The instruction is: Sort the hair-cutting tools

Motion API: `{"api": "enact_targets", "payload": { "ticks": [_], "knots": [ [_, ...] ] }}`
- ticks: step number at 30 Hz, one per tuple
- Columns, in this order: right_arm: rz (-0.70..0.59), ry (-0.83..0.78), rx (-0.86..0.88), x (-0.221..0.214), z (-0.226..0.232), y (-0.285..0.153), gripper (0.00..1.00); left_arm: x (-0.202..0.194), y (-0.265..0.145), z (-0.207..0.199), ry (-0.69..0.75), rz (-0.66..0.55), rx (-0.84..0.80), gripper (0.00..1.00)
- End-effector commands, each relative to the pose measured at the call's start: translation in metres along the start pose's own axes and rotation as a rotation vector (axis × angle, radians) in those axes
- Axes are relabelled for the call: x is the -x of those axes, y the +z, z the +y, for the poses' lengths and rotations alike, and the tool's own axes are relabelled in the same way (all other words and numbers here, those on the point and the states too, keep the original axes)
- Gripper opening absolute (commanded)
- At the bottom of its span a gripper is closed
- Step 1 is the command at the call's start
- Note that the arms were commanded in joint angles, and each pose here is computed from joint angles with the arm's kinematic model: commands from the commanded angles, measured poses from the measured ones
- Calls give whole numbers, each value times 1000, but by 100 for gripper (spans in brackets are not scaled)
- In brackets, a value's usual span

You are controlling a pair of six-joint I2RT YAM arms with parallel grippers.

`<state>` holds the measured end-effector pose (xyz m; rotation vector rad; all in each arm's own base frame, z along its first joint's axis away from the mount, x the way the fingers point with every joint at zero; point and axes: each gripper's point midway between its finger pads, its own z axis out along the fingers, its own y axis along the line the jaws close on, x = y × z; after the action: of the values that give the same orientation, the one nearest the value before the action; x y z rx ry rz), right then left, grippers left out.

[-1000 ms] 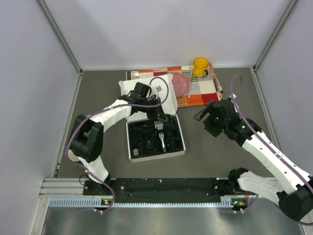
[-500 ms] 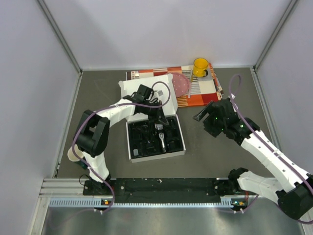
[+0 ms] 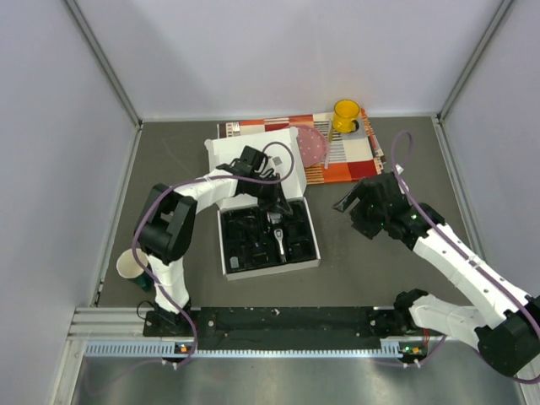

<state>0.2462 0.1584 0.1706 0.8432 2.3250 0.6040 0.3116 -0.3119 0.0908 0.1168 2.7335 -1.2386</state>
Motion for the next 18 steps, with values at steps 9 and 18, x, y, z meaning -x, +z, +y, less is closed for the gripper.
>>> {"api": "enact_targets", "payload": {
  "ticks": [9, 18],
  "knots": [
    [16, -2, -14, -4, -8, 6, 75, 10, 11, -6, -21, -4, -44, 0],
    [19, 0, -11, -5, -7, 5, 75, 9, 10, 11, -11, -44, 50, 35]
  ]
}}
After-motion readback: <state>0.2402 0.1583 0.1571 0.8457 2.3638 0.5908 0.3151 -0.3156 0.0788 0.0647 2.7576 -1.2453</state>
